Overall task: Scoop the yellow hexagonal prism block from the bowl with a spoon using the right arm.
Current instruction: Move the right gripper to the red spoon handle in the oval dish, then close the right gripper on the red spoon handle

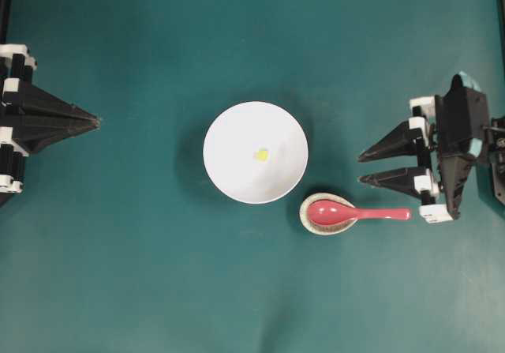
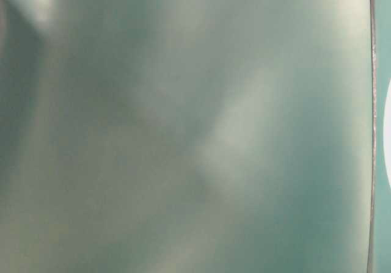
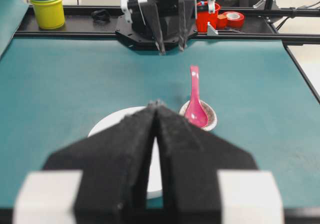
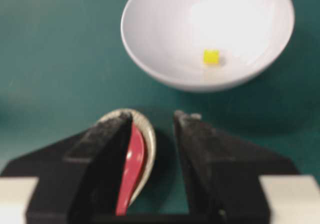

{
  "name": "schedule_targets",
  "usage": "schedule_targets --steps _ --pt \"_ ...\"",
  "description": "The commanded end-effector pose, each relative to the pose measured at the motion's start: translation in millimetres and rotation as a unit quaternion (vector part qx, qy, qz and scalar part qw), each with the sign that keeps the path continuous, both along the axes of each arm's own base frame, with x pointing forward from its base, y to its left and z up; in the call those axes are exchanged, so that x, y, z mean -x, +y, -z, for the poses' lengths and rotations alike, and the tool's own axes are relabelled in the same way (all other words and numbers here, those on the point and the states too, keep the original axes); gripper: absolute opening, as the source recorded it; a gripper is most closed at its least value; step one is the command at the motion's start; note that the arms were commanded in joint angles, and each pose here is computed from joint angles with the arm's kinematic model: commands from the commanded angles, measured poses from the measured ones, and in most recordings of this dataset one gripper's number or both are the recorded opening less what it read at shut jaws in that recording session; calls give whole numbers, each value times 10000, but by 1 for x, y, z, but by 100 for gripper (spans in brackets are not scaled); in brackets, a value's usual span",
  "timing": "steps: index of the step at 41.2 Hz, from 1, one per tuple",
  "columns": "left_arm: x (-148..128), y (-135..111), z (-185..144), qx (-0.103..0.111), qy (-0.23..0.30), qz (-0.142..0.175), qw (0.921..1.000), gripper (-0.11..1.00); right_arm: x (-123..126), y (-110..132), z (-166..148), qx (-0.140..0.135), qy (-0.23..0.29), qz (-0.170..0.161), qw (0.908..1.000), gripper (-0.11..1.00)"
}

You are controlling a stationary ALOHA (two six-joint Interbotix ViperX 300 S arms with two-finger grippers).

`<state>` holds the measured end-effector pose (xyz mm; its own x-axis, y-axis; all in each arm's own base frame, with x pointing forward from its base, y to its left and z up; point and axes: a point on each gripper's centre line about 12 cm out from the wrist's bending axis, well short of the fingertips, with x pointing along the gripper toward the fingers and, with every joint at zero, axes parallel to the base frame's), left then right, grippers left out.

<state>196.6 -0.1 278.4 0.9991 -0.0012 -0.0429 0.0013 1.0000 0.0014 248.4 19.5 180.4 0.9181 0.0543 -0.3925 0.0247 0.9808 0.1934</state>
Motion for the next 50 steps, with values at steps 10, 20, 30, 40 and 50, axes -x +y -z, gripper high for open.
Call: schedule_targets --steps 10,20,30,40,50 --pt "-3 0 -5 -7 -54 3 10000 1 -3 17 26 -236 35 -46 9997 46" --pt "-2 0 -5 -7 -54 3 10000 1 1 29 47 -369 -50 33 9993 46" --pt "-3 0 -4 0 -15 1 10000 1 5 40 67 -381 -64 126 9992 46" --pt "-2 0 -2 0 46 -7 10000 1 8 52 82 -294 -147 184 9993 46" --pt "-2 0 -1 -8 61 2 10000 1 16 50 92 -147 -209 379 9990 46"
